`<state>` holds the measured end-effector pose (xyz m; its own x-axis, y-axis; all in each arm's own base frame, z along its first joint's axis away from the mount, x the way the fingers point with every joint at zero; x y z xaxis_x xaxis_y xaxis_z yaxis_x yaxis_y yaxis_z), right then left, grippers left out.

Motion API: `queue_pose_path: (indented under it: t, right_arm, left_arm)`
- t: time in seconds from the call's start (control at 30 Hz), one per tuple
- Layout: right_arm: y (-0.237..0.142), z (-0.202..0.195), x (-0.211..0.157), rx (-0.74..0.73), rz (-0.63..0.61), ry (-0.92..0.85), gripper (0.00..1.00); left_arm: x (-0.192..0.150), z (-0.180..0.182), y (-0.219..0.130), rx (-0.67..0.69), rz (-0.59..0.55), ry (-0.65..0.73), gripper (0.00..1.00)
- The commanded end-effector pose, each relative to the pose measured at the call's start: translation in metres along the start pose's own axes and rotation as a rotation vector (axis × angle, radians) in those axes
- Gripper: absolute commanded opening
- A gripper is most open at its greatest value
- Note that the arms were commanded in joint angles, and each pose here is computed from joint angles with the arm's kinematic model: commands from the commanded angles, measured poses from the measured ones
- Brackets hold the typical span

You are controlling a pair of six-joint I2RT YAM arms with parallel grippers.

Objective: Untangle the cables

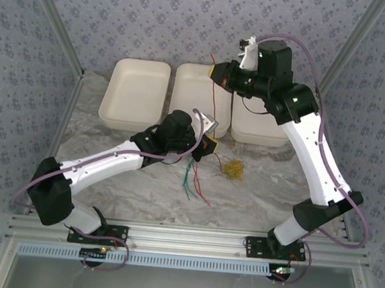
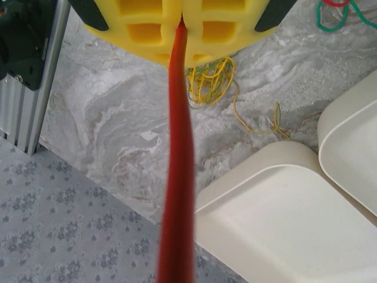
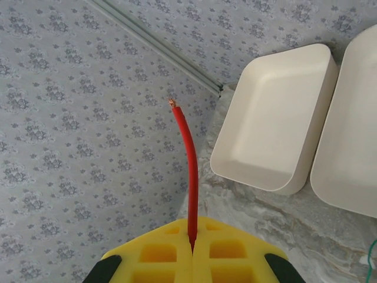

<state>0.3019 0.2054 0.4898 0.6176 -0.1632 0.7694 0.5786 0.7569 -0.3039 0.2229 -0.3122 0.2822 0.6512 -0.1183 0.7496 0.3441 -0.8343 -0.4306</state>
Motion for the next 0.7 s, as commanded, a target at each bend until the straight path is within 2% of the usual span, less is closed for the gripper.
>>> queue_pose_path:
  t: [0.0,0.03,0.1,0.13,0.27,0.37,0.53,0.67]
  right_arm:
    - [-0.024,0.012,0.027,0.022,-0.122,-0.072,0.14]
    - [-0.025,0.007,0.027,0.008,-0.117,-0.065,0.27]
    - [-0.029,0.001,0.029,-0.007,-0.118,-0.053,0.48]
    - [-0.031,0.0,0.03,-0.019,-0.118,-0.056,0.54]
    - [-0.05,0.003,0.034,-0.083,-0.154,-0.099,0.68]
    - [-0.07,0.005,0.039,-0.11,-0.195,-0.103,0.83]
    - [-0.102,0.004,0.042,-0.18,-0.271,-0.103,0.9]
    - [-0.109,0.004,0.031,-0.182,-0.251,-0.094,0.89]
  left_arm:
    - [-0.014,0.005,-0.014,0.026,0.028,-0.05,0.0]
    - [-0.01,0.005,-0.021,0.011,0.012,-0.07,0.0]
    - [0.001,0.009,-0.036,-0.041,-0.029,-0.119,0.0]
    - [0.007,0.011,-0.046,-0.059,-0.057,-0.141,0.0]
    - [0.029,0.014,-0.08,-0.101,-0.16,-0.189,0.0]
    - [0.042,0.024,-0.103,-0.106,-0.22,-0.247,0.0]
    - [0.058,0.048,-0.135,-0.042,-0.304,-0.343,0.0]
    - [0.076,0.082,-0.163,0.012,-0.405,-0.481,0.0]
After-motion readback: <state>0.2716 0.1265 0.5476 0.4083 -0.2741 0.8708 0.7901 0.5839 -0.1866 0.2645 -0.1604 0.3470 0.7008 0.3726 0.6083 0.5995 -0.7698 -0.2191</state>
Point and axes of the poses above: each hand's point on the last joint's axis, 136 mm out from that joint toward the fingers, its own y axis out along the fingers, its own z axis along the line the jaws close on, x = y × z, the point moved 8 cm from there along -y, back along the fingers, and after that the axes turned 13 degrees about -y, right-handed, at the moved point
